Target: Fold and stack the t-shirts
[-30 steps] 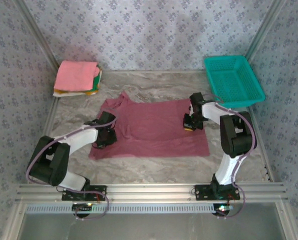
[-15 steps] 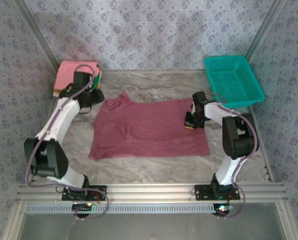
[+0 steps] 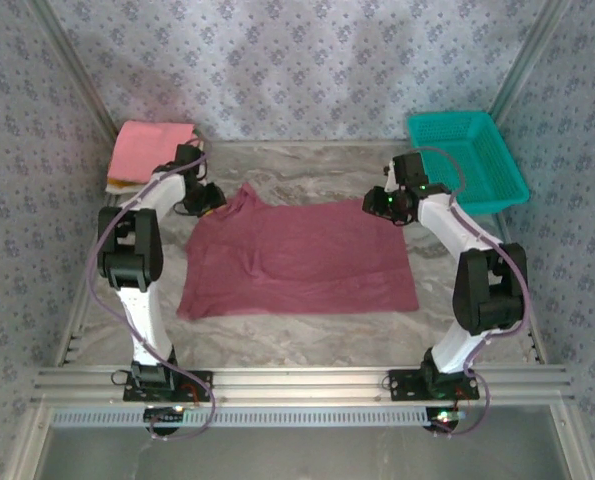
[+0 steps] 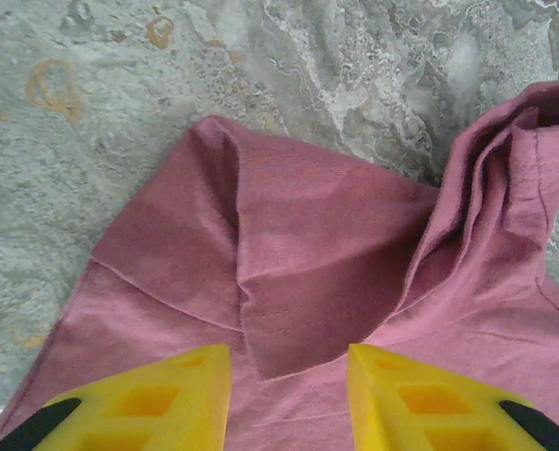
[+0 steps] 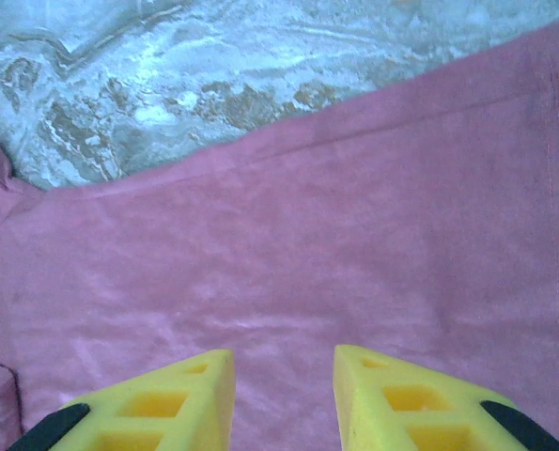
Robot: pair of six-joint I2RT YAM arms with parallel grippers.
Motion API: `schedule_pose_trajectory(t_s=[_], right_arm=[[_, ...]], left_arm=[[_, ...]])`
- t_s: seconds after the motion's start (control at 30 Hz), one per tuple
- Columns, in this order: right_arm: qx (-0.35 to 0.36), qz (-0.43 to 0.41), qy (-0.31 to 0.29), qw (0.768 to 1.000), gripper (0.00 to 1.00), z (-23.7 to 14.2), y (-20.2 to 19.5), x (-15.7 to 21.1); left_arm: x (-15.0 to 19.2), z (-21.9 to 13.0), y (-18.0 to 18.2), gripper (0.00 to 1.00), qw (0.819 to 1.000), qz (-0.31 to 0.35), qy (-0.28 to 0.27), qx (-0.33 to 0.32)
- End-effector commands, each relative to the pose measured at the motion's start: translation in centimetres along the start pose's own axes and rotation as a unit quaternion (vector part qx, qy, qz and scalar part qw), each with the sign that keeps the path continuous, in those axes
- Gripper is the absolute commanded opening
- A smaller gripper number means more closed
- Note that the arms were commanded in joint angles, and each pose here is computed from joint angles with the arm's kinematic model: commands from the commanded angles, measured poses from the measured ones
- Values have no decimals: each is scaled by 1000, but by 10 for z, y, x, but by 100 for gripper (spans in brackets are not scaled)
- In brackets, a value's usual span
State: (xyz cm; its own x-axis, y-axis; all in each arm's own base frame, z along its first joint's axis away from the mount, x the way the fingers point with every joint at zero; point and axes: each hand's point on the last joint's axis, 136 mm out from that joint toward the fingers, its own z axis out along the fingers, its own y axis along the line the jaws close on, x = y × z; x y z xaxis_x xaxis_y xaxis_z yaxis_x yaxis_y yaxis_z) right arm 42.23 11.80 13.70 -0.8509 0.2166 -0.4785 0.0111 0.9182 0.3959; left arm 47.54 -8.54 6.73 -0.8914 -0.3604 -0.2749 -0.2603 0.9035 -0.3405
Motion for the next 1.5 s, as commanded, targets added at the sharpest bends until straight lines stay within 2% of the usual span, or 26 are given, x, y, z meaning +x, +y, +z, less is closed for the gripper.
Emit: schedule_pose_trajectory(t_s=[0.0,0.17,0.37,0.57,0.73,0.87,1.03,1.1,1.3,1.33,1.43,1.47], right_arm=[[-7,-11,1,1000,36,-2,4,2],[-16,-7,5,1000,36,0,7,7],[-40,-21,5,999,36,2,22,8],[-71,-24,7,997,42,3,35,9],[-71,-26,9,997,43,4,35,12],[-70,-27,9,997,45,3,36,14],[-65,-26,3,998,48,0,35,12],[-66,-28,0,997,48,-1,36,11],[-63,-26,-1,998,49,-2,33,10],[-63,-27,-2,998,49,-2,34,10],[-63,-25,0,998,49,0,33,11],[-65,-25,1,998,49,1,33,11]], left_arm=[[-13,-5,-10,39,1000,-3,-13,19],[-10,9,4,39,1000,1,0,-13],[-3,24,4,39,1000,2,15,-16],[-4,33,-2,38,1000,7,17,-13],[-7,32,-6,19,1000,12,13,-11],[-11,28,-10,8,1000,17,6,-11],[-16,24,-13,0,1000,21,1,-9],[-17,23,-14,0,1000,21,-2,-7],[-15,8,-12,8,1000,17,-17,-11],[-13,6,-10,14,1000,13,-23,-12],[-9,6,-6,43,1000,7,-24,-13],[-6,9,-4,50,1000,5,-18,-16]])
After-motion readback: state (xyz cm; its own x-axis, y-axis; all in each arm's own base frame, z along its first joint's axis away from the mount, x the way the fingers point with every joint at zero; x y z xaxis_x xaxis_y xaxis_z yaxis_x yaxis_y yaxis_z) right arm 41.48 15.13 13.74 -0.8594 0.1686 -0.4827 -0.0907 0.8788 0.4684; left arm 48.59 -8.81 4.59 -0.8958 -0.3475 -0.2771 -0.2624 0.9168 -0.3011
